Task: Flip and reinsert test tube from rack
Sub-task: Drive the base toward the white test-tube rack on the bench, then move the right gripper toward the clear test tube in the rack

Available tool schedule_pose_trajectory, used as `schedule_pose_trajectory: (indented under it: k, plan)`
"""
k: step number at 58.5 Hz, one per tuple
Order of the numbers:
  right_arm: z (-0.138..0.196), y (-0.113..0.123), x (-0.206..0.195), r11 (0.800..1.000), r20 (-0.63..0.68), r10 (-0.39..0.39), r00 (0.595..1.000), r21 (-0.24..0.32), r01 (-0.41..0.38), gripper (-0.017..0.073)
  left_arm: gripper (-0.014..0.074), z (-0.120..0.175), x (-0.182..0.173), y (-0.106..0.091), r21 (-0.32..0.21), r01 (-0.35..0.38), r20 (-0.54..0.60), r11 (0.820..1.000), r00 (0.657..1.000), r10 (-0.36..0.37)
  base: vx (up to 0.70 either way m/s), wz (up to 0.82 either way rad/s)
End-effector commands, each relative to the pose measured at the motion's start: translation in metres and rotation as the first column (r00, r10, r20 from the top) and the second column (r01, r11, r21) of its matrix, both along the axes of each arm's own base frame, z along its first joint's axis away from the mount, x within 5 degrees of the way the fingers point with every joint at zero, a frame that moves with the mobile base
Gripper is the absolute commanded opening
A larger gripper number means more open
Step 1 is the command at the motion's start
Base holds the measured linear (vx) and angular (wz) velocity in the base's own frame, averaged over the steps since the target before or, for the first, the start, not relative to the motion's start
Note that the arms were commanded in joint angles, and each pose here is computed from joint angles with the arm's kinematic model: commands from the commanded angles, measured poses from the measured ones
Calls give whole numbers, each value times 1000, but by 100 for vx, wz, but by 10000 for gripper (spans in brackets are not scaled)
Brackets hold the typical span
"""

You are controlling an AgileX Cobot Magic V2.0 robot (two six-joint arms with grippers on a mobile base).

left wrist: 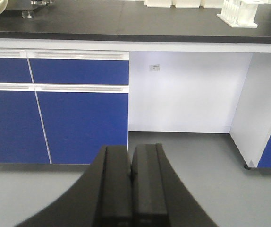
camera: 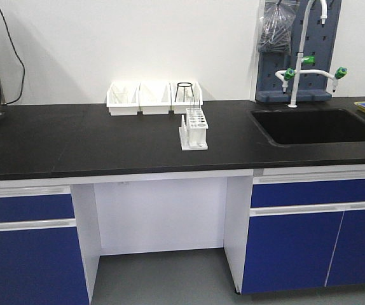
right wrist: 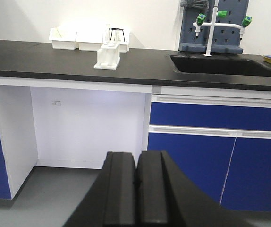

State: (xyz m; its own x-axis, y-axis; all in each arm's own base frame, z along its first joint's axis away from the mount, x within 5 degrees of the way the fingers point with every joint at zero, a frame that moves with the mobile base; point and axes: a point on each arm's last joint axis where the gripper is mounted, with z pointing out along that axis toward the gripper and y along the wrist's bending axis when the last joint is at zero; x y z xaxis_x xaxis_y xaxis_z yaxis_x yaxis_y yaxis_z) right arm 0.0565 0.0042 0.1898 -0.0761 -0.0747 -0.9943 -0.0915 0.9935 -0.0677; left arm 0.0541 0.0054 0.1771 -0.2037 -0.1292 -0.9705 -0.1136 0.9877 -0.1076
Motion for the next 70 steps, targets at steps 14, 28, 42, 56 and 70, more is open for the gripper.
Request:
schedule_pose_trajectory:
  k: [14,28,42,56,70]
  plan:
    - [8,1,-1,1000,97,8,995,-12,-7,-8,-6,8,1,-1,4,11,97,1000,995,-12,19,1]
    - [8,1,-1,1000,97,8,995,-12,-7,-8,-6,8,1,-1,4,11,97,1000,995,-12,25,1]
    - [8,1,-1,1000,97,8,995,-12,-7,-8,-6,8,1,-1,4,11,97,1000,995,-12,28,1]
    - [8,1,-1,1000,97,8,995,-12,-7,-8,-6,8,1,-1,4,11,97,1000,995,-12,32,2]
    - [8,1,-1,1000,97,8,995,-12,-7,-8,-6,8,1,-1,4,11,97,1000,995,-12,35,2]
